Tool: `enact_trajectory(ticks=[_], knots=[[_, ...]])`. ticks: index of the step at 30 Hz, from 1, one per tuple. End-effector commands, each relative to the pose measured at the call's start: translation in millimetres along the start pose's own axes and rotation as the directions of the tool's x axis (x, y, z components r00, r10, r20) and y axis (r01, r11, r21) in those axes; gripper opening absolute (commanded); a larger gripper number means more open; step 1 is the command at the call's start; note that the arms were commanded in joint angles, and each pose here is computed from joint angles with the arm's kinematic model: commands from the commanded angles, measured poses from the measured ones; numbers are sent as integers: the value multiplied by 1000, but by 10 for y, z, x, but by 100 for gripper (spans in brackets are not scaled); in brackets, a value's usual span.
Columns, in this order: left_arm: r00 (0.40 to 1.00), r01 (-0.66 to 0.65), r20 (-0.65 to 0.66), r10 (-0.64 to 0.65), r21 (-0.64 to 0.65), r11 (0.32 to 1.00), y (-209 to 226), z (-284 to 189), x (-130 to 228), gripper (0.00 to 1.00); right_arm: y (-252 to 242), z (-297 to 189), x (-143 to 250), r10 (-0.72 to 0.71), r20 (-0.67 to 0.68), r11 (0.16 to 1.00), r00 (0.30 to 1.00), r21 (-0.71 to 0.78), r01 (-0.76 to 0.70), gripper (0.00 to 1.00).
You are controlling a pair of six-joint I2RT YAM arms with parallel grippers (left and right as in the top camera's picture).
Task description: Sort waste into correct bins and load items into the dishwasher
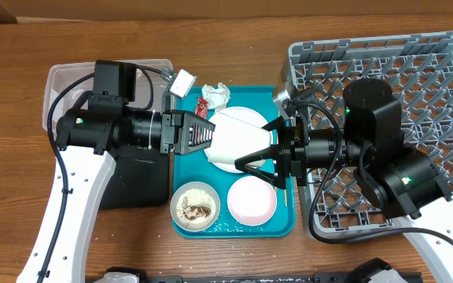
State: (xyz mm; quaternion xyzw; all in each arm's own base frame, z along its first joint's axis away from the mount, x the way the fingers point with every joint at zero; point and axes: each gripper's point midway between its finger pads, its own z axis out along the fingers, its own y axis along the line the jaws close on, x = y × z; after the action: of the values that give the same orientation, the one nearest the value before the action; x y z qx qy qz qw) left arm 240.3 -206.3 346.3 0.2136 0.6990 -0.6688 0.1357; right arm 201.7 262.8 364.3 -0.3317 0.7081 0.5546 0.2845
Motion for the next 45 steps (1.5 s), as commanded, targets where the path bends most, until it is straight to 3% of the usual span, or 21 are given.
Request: enact_trajectory(ticks=[1,8,13,14,17,18,22,25,27,30,34,39,45], knots=[[1000,-22,-17,22,-24,999,29,50,21,4,127,-45,-102,-46,26,999,999,-9,46,73],[1000,-22,-17,21,-22,1000,27,50,21,4,156,-98,-200,-83,64,997,994,0,83,78],[1000,-25,-16,24,-23,999,27,49,18,6,152,-97,-174,-62,56,998,997,-2,63,61],[1000,-27,-16,27,-24,999,29,49,15,15,152,-99,-165,-58,53,998,997,-1,58,58],[999,-30,-16,29,-26,999,32,49,13,66,112,-123,-164,-56,61,998,997,39,54,55],[999,-30,-13,29,-30,999,41,42,8,100,56,-153,-165,-54,72,995,996,93,47,55],[1000,-2,10,5,-225,974,381,-63,-17,100,-210,-393,-139,-28,125,940,992,341,-16,55],[994,112,51,-100,-531,840,911,-339,76,100,-441,-759,-67,20,198,819,980,559,-130,57],[983,181,80,-167,-624,760,1074,-489,173,100,-599,-1050,44,56,256,694,965,684,-222,59],[980,193,85,-180,-635,748,1070,-524,197,100,-817,-1445,284,122,346,479,930,801,-360,60],[988,153,85,-129,-641,752,914,-535,108,100,-1023,-1631,663,283,454,258,845,812,-523,58],[995,79,94,-21,-681,728,596,-618,-7,100,-1201,-1587,1191,506,408,73,760,858,-509,59],[989,6,105,104,-730,684,278,-723,-34,100,-1485,-1457,1551,681,340,-57,648,908,-416,59]])
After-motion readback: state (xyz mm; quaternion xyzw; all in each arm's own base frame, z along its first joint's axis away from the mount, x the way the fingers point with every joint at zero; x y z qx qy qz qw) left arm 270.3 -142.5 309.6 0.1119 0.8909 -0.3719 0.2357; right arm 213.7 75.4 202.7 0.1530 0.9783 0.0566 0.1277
